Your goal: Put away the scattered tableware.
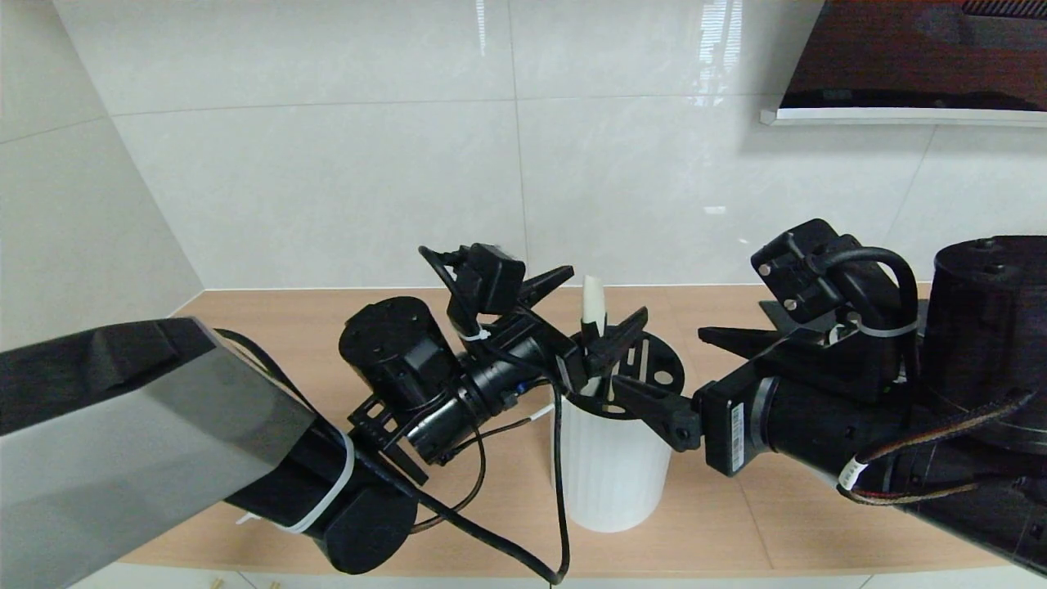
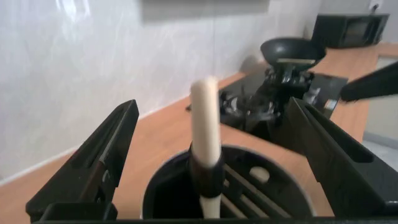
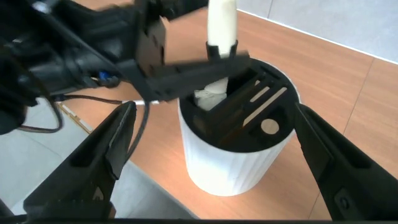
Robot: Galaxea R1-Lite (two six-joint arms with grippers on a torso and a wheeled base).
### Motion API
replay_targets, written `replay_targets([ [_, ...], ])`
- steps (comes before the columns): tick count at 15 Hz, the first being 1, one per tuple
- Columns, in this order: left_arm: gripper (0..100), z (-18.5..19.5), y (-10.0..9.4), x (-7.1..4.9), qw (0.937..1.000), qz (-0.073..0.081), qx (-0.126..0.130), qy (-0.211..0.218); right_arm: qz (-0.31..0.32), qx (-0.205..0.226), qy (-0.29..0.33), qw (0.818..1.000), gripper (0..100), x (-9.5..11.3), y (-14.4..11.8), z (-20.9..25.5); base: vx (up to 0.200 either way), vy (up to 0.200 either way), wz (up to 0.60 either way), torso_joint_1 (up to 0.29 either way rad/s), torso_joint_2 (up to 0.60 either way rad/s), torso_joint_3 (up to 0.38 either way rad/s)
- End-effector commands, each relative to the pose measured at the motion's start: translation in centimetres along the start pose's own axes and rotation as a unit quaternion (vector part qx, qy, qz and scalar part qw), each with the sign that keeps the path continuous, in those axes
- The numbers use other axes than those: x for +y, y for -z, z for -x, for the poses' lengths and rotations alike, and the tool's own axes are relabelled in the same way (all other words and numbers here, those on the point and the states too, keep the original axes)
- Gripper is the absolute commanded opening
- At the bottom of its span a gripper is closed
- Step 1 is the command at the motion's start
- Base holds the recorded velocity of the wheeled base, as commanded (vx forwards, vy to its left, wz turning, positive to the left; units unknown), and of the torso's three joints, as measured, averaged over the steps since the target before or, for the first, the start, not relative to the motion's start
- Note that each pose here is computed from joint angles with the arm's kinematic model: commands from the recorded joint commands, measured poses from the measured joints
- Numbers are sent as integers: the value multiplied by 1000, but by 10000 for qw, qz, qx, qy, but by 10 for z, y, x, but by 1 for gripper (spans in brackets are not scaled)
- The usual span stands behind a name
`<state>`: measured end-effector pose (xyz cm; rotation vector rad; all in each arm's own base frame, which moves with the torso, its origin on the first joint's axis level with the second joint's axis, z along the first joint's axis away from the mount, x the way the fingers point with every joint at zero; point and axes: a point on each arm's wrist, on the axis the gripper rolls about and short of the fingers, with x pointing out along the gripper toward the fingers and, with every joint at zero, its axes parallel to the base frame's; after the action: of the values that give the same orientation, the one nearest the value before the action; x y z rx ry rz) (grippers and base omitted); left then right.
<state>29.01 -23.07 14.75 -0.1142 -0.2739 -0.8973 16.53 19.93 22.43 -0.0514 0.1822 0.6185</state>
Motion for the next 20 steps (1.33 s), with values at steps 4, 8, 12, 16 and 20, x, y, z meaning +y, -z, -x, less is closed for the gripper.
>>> replay_targets([
  [4,100,77,-108,-28,9946,-87,-982,-323,-164,-441,209,9987,100,-12,-10,-2,0,0,0,0,0,0],
  [8,100,127,-176,-46,9884,-135,-1496,-245,-203,-801,631,9946,100,-37,-19,15,0,0,0,0,0,0],
  [12,100,210,-197,-60,9962,-40,-684,-529,-335,-1196,1314,9835,100,-73,-15,73,0,0,0,0,0,0],
  [16,100,317,-180,-83,9829,173,919,-1585,-197,-1741,2075,9624,100,-88,9,150,0,0,0,0,0,0],
  [20,100,342,-171,-95,9737,500,867,-2049,-190,-1863,3028,9345,100,-83,35,218,0,0,0,0,0,0],
])
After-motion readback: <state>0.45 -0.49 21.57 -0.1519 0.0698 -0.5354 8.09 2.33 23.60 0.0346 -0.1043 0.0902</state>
